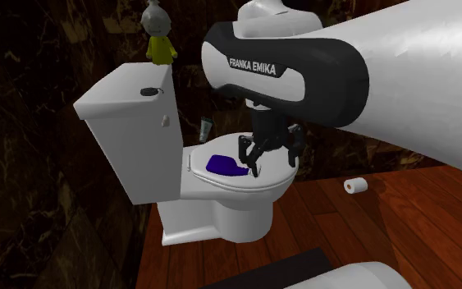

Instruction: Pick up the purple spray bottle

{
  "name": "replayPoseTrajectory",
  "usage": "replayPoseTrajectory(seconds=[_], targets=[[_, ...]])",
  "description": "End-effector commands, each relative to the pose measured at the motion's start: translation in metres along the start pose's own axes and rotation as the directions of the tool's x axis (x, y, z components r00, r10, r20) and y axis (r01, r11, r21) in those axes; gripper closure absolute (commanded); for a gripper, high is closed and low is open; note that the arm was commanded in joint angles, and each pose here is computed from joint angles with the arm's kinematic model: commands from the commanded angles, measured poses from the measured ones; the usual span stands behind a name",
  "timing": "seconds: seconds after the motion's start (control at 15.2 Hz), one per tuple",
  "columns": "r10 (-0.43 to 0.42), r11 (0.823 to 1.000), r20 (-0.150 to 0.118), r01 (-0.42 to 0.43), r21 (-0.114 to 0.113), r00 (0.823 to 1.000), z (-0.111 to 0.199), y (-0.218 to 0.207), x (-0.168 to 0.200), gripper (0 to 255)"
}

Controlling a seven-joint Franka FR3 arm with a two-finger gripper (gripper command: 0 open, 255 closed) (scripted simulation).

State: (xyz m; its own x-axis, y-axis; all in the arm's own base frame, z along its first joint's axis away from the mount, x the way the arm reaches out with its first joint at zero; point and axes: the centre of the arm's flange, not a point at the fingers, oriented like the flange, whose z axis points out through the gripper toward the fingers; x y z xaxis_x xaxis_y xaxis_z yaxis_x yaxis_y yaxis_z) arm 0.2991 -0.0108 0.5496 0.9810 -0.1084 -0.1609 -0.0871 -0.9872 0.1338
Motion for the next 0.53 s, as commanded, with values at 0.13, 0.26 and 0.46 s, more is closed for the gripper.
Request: replayPoseTrajectory(seconds=[0.13,0.26,0.46], targets=[[-0.055,0.999,-0.016,0.055,-0.002,0.998,0.014,0.008,0.018,0],[-0.109,0.994,-0.031,0.109,-0.004,0.994,0.028,0.015,0.037,0],[-0.190,0.982,-0.054,0.190,-0.010,0.980,0.049,0.023,0.067,0]])
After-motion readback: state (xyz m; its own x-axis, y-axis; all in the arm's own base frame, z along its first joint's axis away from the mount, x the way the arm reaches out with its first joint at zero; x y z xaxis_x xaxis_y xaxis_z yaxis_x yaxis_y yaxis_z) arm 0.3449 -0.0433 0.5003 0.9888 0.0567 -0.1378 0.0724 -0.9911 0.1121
